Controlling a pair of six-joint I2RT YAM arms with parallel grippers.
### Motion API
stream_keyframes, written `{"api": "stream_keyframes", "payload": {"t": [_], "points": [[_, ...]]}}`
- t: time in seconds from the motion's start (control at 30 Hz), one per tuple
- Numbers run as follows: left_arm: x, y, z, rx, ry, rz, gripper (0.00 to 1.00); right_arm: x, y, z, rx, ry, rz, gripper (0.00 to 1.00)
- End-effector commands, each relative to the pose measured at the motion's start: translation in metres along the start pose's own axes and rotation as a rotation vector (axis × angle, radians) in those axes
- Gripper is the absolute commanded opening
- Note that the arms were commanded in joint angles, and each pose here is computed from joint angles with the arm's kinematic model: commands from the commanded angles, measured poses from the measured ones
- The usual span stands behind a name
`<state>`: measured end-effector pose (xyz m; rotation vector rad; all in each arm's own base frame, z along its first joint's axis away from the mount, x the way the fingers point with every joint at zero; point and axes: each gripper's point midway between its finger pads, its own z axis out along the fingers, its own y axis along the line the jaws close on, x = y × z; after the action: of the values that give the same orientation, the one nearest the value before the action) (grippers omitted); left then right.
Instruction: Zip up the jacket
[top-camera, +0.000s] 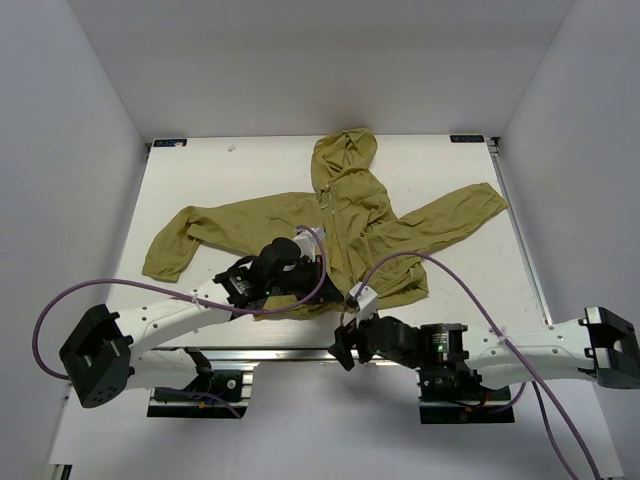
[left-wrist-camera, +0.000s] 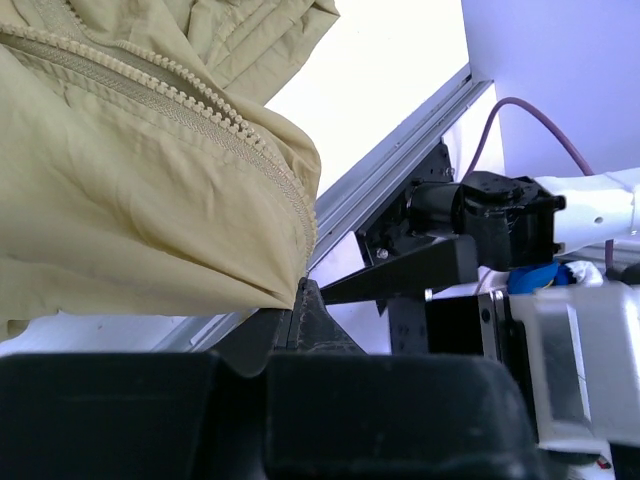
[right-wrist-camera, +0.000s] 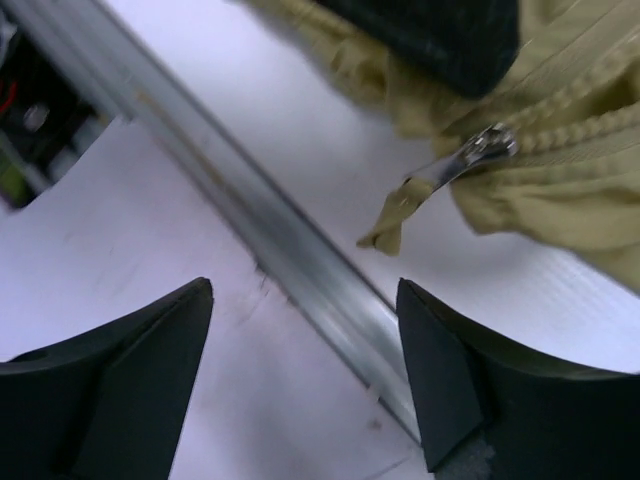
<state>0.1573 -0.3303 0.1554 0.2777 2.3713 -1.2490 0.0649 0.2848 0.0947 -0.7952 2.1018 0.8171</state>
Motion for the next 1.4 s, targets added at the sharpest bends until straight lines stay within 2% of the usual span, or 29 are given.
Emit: {"api": "stream_keyframes", "payload": {"t": [0.0,0.2,0.4,0.5,0.53,0.6,0.63,0.97,1.1,1.23,1.37], "points": [[-0.003,-0.005,-0.002,0.018,-0.02,-0.024,0.0,-0.047,-0.012,0.004,0.164,-0.235,0.05,0.78],[-0.005,-0.004,-0.005,0.02,-0.045,-0.039,0.0,-0.048,-0.023,0.016,0.266,-0.247,0.065,0.71],[-0.004,-0.004,-0.002,0.016,-0.03,-0.04,0.0,-0.046,-0.023,0.024,0.298,-0.235,0.055,0.56],[-0.005,-0.003,-0.003,0.015,-0.035,-0.04,0.0,-0.044,-0.022,0.026,0.298,-0.227,0.05,0.42],[-0.005,-0.003,-0.003,0.014,-0.037,-0.04,0.0,-0.044,-0.022,0.026,0.295,-0.225,0.047,0.3],[-0.005,-0.002,-0.003,0.009,-0.038,-0.041,0.0,-0.043,-0.022,0.026,0.296,-0.222,0.044,0.16],[-0.005,-0.002,-0.004,0.008,-0.041,-0.041,0.0,-0.044,-0.021,0.026,0.296,-0.222,0.04,0.01],[0.0,0.009,-0.002,-0.031,-0.025,-0.035,0.0,-0.069,-0.001,0.012,0.224,-0.222,0.017,0.0],[0.004,0.013,-0.001,-0.038,-0.015,-0.032,0.0,-0.069,-0.003,0.005,0.209,-0.157,0.0,0.0],[0.008,0.01,0.001,-0.01,0.006,-0.025,0.0,-0.072,-0.021,0.001,0.201,-0.108,0.045,0.0],[0.009,0.007,0.002,0.004,0.024,-0.005,0.0,-0.076,-0.023,0.0,0.099,-0.08,0.111,0.0]]}}
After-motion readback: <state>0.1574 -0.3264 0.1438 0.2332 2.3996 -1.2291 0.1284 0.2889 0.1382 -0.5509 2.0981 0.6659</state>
